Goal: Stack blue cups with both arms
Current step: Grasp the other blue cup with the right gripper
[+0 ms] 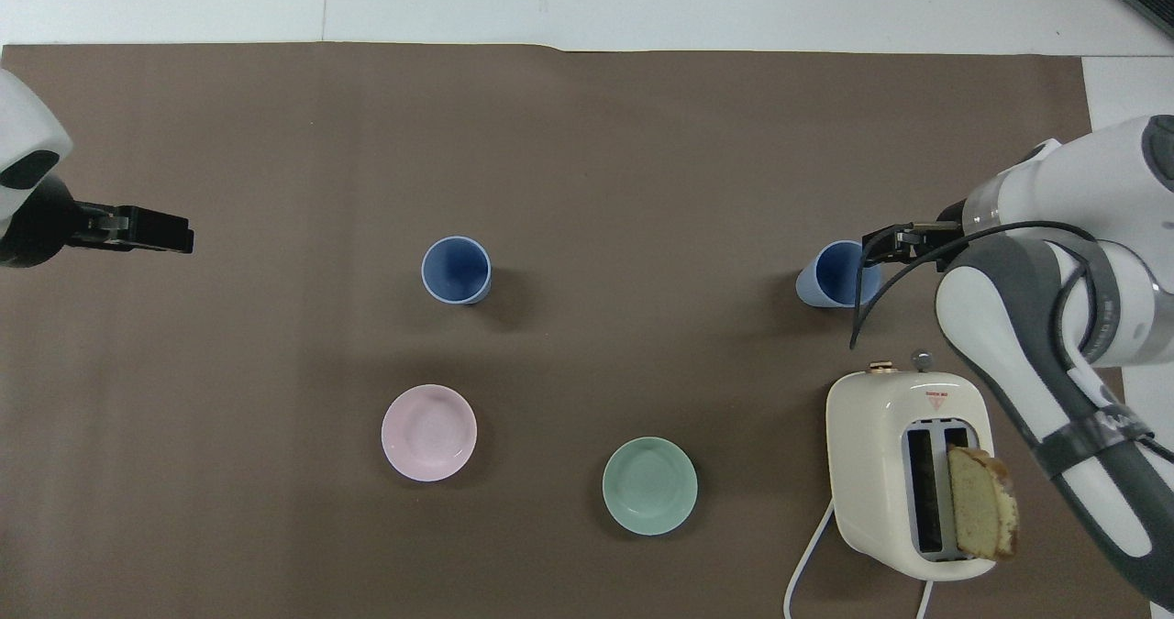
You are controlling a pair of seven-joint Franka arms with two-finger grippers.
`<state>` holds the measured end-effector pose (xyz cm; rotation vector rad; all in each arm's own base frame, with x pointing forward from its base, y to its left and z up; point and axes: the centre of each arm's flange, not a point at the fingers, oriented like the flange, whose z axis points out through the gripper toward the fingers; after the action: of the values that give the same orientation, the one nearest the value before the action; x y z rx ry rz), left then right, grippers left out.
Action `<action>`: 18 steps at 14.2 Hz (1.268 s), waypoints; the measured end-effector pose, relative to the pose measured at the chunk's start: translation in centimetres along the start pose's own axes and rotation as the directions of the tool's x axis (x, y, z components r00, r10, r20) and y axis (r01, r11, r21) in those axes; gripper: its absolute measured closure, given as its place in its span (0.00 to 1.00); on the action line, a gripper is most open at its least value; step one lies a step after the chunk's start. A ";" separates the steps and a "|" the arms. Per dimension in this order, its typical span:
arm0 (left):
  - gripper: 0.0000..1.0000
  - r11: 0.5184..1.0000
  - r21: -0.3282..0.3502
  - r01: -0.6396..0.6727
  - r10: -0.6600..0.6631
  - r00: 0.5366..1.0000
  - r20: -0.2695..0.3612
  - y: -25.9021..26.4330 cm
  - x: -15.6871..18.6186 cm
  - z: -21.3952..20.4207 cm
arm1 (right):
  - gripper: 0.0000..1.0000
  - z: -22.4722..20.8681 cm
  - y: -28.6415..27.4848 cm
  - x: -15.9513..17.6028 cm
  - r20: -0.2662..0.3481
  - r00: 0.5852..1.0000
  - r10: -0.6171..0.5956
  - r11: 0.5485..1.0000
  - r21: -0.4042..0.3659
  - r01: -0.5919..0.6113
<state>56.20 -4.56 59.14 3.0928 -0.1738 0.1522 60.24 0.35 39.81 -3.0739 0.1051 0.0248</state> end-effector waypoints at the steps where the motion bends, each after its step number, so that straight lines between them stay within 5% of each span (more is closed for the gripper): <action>1: 0.00 1.000 0.000 0.001 -0.001 1.000 0.001 -0.1 0.0 0.0 | 0.00 0.9 0.1 0.2 0.000 1.000 0.000 1.000 0.002 0.000; 6: 0.00 1.000 0.000 0.004 -0.004 1.000 0.016 -0.2 -0.2 -0.2 | 0.00 3.6 0.2 0.6 -0.001 1.000 -0.009 1.000 0.008 0.009; 14: 0.00 1.000 0.000 0.004 -0.004 1.000 0.018 -0.2 -0.2 -0.4 | 0.89 3.8 -3.2 0.5 -0.011 0.995 -0.097 0.995 0.009 0.097; 18: 0.00 1.000 0.000 0.005 -0.005 1.000 0.014 -0.3 -0.1 -0.9 | 0.96 -1.5 -4.5 1.5 0.014 0.993 -0.115 0.993 0.007 0.114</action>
<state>56.04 -4.24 60.00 3.0945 -0.1663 0.1308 62.07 4.58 41.55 -3.0671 -0.0718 0.0412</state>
